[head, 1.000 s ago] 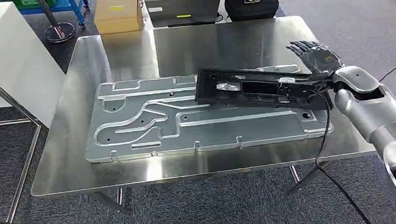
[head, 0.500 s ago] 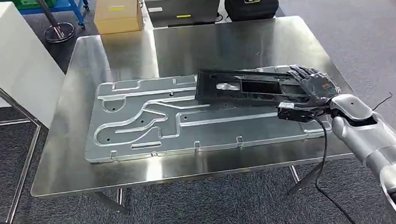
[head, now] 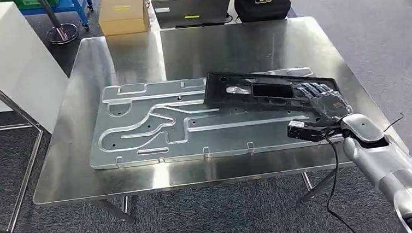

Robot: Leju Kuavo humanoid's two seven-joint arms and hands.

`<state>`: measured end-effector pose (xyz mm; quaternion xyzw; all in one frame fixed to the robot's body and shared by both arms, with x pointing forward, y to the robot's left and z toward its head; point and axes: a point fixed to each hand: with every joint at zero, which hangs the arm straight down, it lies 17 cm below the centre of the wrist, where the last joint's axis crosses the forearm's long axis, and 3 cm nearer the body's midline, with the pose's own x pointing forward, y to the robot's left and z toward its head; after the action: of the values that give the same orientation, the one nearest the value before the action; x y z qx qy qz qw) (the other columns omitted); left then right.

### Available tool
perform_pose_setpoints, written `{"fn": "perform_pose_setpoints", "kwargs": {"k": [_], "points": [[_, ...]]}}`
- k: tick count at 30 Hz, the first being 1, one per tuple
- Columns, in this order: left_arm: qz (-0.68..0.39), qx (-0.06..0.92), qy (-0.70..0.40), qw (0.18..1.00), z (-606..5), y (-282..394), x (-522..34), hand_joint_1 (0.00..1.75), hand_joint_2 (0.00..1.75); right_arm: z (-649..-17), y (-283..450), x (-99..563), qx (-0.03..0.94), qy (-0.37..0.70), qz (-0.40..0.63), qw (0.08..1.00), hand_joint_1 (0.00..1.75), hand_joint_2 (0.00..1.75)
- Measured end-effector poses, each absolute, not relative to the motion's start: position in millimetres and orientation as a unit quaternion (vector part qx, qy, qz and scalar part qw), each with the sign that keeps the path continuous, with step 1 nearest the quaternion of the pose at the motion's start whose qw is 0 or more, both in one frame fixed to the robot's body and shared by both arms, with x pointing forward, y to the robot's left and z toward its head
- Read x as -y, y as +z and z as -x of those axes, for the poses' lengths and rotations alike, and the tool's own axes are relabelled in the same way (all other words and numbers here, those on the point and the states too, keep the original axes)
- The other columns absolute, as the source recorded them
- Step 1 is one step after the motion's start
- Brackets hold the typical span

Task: Take the parts from the cabinet and place them on the table.

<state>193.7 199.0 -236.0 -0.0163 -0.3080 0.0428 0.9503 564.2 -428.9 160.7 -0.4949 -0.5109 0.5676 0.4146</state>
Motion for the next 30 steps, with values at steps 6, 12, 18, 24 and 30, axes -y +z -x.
{"fn": "perform_pose_setpoints", "kwargs": {"k": [6, 12, 18, 24, 30], "points": [[0.013, 0.308, 0.04, 0.951, -194.4, -236.1, -199.9, 0.0, 0.0, -567.6, 178.0, 433.4, 0.505, 0.574, 0.505, 0.401, 0.0, 0.0], [0.011, 0.301, 0.037, 0.953, -188.0, -238.5, -199.8, 0.0, 0.0, -586.6, 233.2, 452.0, 0.487, 0.586, 0.517, 0.39, 0.0, 0.0], [0.011, 0.302, 0.039, 0.952, -189.8, -237.6, -197.0, 0.0, 0.0, -616.5, 359.5, 449.0, 0.504, 0.563, 0.555, 0.347, 0.0, 0.0], [0.011, 0.302, 0.042, 0.952, -190.6, -237.3, -196.7, 0.0, 0.0, -629.6, 405.2, 418.4, 0.518, 0.559, 0.561, 0.322, 0.0, 0.0], [0.009, 0.302, 0.048, 0.952, -190.8, -237.5, -198.9, 0.0, 0.0, -631.4, 398.1, 412.3, 0.528, 0.56, 0.552, 0.322, 0.0, 0.0]]}}
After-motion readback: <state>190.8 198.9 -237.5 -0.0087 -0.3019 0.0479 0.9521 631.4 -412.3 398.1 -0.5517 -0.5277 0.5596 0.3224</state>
